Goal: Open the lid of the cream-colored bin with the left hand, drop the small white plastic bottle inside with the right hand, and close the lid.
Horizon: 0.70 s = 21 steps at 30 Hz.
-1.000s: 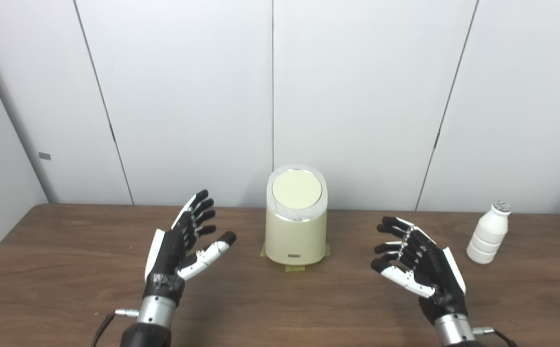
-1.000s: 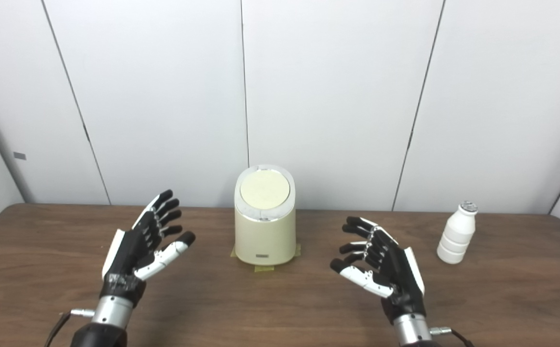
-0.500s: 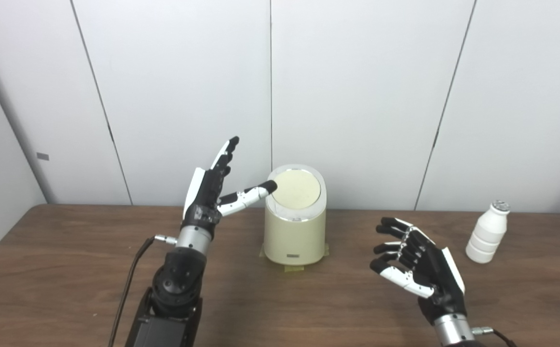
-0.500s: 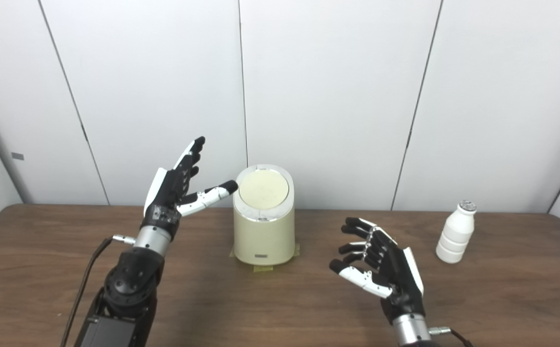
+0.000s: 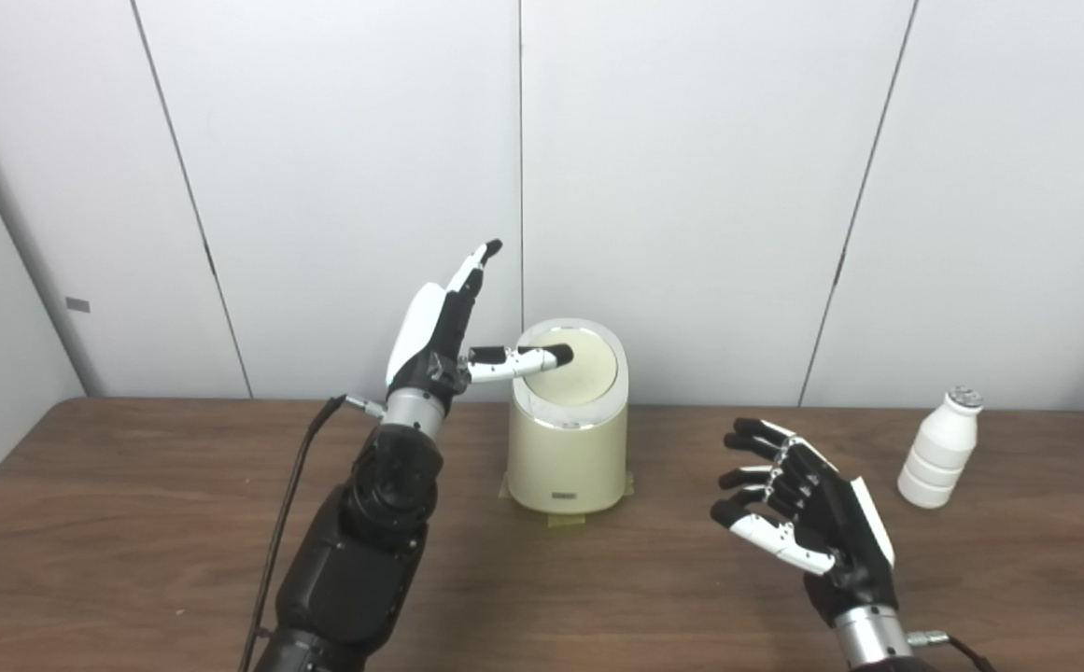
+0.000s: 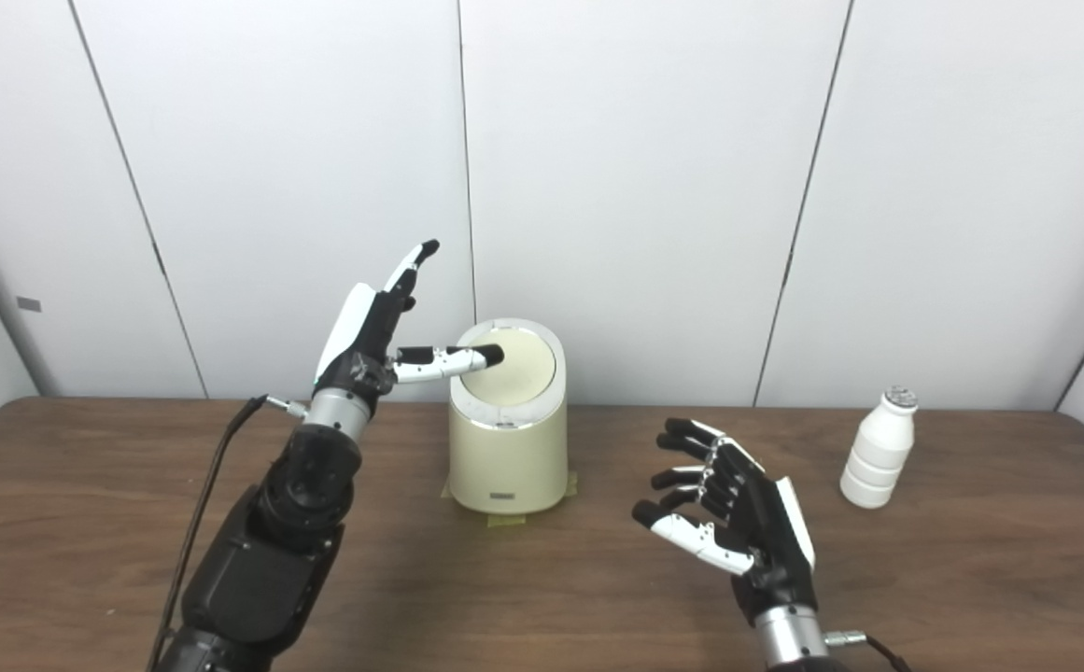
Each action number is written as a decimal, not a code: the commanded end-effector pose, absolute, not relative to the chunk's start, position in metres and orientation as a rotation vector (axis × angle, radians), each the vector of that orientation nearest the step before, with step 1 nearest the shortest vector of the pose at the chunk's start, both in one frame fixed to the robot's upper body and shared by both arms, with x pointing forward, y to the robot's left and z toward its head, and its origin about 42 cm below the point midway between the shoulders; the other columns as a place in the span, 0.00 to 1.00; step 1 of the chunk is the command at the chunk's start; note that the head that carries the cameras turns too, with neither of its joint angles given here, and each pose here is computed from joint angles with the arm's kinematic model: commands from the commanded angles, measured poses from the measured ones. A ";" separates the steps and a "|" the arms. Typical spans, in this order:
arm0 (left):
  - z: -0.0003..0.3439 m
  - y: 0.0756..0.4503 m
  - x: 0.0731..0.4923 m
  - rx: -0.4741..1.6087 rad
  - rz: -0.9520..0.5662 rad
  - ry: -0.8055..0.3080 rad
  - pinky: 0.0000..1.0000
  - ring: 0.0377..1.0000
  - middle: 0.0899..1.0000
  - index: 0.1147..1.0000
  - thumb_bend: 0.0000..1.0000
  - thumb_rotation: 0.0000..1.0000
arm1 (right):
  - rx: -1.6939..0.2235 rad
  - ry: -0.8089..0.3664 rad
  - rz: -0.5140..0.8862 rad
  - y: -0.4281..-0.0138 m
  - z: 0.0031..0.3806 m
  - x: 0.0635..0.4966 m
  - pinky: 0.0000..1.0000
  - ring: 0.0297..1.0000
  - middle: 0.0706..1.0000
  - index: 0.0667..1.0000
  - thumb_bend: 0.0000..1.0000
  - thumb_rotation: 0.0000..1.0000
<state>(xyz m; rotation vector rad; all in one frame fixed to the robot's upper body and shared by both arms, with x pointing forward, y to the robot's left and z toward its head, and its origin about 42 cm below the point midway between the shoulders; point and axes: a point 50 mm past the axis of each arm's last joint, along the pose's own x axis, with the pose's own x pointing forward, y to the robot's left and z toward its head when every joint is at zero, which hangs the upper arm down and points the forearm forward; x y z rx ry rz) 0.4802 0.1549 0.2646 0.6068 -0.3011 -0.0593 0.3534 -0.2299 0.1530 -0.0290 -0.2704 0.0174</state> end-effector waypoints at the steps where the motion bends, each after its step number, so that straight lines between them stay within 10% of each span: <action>1: 0.305 0.146 0.489 0.640 -0.039 -0.413 0.96 1.00 1.00 1.00 0.94 0.25 | -0.020 -0.379 0.020 -0.225 0.177 0.363 0.43 0.55 0.70 0.71 0.80 0.27; 21: 0.285 0.137 0.493 0.792 -0.062 -0.345 0.93 1.00 1.00 1.00 0.89 0.17 | -0.005 -0.400 0.019 -0.227 0.177 0.363 0.43 0.54 0.71 0.71 0.78 0.23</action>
